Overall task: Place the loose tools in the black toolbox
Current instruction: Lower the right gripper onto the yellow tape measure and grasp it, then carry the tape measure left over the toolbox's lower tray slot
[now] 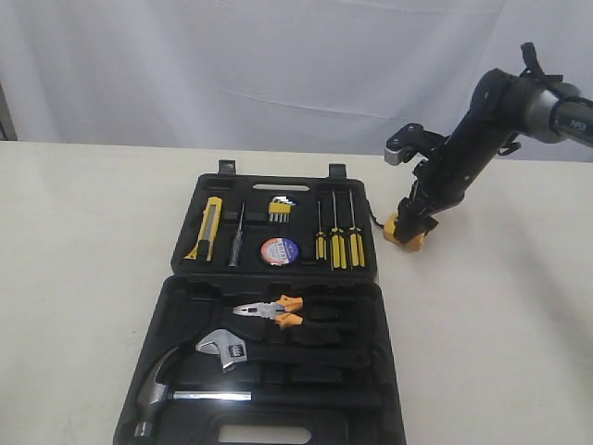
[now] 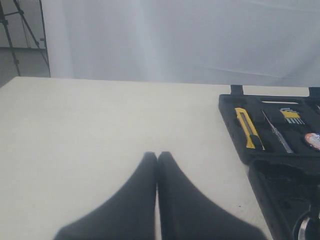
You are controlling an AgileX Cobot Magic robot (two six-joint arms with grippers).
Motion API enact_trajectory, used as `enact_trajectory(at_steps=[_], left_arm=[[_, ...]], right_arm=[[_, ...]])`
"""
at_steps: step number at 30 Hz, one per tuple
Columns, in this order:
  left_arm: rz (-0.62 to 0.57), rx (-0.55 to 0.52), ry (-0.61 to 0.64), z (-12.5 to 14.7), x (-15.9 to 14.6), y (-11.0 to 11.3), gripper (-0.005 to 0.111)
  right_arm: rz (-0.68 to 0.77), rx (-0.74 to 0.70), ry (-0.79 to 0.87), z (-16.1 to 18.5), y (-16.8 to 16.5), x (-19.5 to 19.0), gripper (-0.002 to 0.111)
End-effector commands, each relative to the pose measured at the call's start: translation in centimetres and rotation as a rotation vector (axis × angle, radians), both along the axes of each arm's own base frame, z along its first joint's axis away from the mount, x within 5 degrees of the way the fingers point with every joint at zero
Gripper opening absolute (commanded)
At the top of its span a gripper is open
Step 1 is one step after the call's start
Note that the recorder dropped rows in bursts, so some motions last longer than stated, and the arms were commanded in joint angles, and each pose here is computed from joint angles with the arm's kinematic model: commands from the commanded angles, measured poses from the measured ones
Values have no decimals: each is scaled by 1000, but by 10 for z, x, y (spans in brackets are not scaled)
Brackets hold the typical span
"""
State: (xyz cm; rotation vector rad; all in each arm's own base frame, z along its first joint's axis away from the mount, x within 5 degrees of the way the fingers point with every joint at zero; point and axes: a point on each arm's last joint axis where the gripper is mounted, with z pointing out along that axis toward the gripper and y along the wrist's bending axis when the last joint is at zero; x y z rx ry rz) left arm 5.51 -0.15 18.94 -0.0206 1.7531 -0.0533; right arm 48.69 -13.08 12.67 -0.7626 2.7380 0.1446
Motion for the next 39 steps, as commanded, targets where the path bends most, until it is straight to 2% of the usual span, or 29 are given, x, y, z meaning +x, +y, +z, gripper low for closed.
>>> enact_trajectory(at_steps=[1,4,6,9,12,13,14,15,17,20,21,24,25,26,28,32,36,39], left_arm=[[-2,-4,-1,-1,0,0,0],[-2,-4,-1,-1,0,0,0],[-2,-4,-1,-1,0,0,0],[-2,-4,-1,-1,0,0,0],[-2,-4,-1,-1,0,0,0],[-2,-4,-1,-1,0,0,0],[-2,-4,-1,-1,0,0,0],[-2,-4,-1,-1,0,0,0],[-2,-4,-1,-1,0,0,0],[-2,-4,-1,-1,0,0,0],[-2,-4,-1,-1,0,0,0],[-2,-4,-1,-1,0,0,0],[-2,-4,-1,-1,0,0,0],[-2,-4,-1,-1,0,0,0],[-2,-4,-1,-1,0,0,0],[-2,-4,-1,-1,0,0,0],[-2,-4,-1,-1,0,0,0],[-2,-4,-1,-1,0,0,0]], right_arm=[[57,-12,-19,-4,-1,2,78],[89,-23,-7,-11,3,3,77],[99,-29,2,-15,5,3,72],[124,-54,26,-21,6,2,61],[143,-74,36,-23,9,3,44],[144,-81,31,-20,9,3,27],[144,-83,26,-17,10,3,20],[135,-84,3,-4,10,3,7],[130,-81,-30,12,11,3,0],[168,-71,-39,53,26,-4,-1],[208,-45,-24,77,42,-11,-1],[295,-41,-103,116,94,-13,-1],[354,-37,-126,128,131,-14,-1],[386,-34,-133,131,151,-16,-1],[544,-46,-132,131,221,-24,-1],[721,-111,-94,111,295,-40,-1],[796,-113,-57,93,335,-53,-1],[805,-115,-26,79,341,-52,-1]])
